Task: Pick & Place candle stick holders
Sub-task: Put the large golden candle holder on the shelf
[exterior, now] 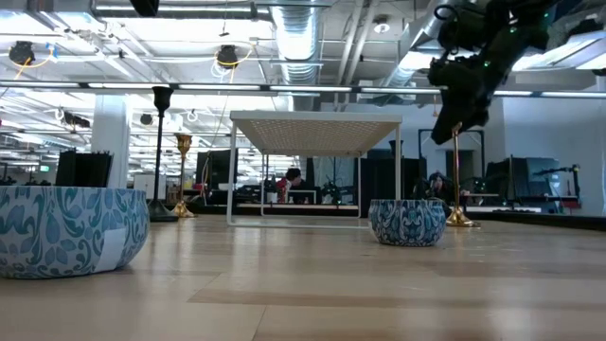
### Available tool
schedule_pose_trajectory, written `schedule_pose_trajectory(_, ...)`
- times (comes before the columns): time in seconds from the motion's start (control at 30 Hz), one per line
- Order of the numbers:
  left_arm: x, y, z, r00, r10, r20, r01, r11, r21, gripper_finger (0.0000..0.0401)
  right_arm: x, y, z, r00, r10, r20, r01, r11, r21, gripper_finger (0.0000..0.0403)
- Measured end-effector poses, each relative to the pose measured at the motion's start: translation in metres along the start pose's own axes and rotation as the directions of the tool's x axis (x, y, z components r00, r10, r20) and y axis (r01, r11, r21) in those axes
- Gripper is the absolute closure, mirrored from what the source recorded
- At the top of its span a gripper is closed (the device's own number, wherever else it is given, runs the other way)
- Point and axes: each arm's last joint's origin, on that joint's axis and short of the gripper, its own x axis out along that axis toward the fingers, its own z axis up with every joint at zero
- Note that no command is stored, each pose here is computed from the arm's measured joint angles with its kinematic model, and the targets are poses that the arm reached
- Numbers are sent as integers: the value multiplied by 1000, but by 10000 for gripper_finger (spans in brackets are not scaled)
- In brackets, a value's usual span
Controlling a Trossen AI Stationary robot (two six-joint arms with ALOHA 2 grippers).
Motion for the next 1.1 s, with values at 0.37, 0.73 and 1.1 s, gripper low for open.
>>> schedule_pose_trajectory(0.37, 0, 0, 0, 1000, 0, -1, 0, 1000, 1, 395, 3, 0, -5, 998, -6, -62, 5, 1000, -12, 330)
schedule_pose_trajectory(0.73, 0, 0, 0, 1000, 0, -1, 0, 1000, 1, 395, 2, 0, -7, 997, 0, -73, -1, 1000, -17, 327)
schedule_pose_trajectory(1.1, 0, 0, 0, 1000, 0, -1, 0, 1000, 1, 395, -35, 5, 20, 998, 17, -65, -22, 997, -74, 330)
